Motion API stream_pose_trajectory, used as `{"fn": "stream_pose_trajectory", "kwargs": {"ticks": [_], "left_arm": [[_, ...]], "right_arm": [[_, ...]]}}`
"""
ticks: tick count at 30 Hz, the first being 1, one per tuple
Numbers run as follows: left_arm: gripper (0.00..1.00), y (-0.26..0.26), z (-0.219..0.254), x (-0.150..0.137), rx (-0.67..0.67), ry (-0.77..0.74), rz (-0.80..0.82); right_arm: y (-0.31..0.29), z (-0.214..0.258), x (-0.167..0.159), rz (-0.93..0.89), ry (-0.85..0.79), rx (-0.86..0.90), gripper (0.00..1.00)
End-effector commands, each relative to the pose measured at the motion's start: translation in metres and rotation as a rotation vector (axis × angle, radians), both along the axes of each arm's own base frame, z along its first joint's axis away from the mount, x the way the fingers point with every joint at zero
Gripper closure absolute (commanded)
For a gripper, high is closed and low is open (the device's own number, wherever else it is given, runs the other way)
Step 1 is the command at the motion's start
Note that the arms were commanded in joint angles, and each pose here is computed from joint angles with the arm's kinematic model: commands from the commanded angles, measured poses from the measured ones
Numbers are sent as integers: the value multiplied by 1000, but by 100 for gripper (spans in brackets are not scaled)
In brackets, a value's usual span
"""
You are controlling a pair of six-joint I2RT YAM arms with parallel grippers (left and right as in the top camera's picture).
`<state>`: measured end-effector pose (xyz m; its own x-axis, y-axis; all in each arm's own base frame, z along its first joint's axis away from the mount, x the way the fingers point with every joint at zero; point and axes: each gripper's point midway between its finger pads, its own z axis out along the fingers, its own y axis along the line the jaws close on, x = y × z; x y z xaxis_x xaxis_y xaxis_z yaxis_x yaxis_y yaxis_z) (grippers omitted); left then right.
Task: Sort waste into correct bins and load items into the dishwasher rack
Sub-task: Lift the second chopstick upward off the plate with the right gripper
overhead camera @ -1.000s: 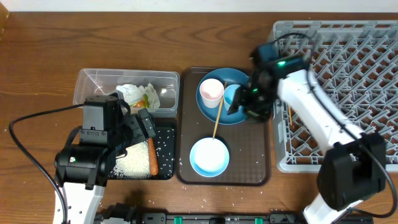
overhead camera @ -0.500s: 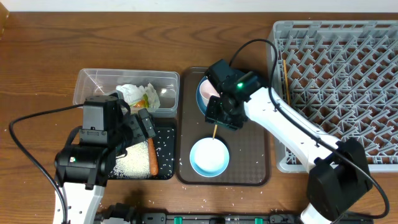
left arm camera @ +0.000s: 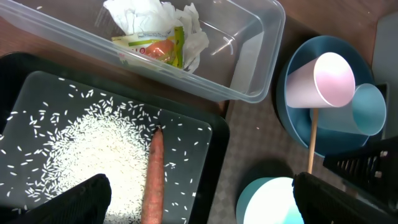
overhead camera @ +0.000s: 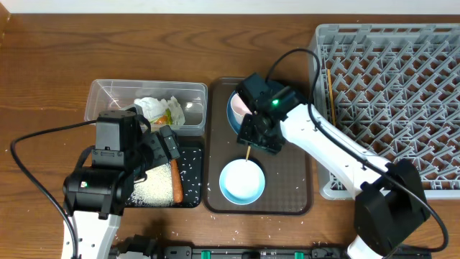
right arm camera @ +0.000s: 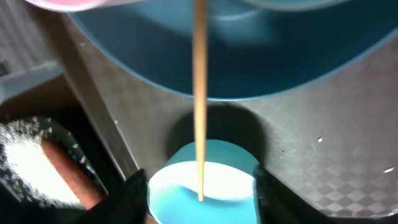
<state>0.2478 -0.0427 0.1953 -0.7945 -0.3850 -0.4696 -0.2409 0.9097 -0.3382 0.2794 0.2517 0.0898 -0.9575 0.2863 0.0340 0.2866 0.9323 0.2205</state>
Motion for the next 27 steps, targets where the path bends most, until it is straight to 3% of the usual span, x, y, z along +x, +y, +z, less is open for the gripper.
{"fn": "stream_pose_trajectory", "kwargs": {"ticks": [1, 7, 27], "left_arm": [[4, 0, 6, 2, -1, -17, -4], [4, 0, 6, 2, -1, -17, -3], [4, 0, 6, 2, -1, -17, -3]], "right_arm": [[-7, -7, -8, -31, 13, -25, 57], [-10, -22, -15, -34, 32, -28, 71], [1, -24, -20, -11, 48, 21, 74]]}}
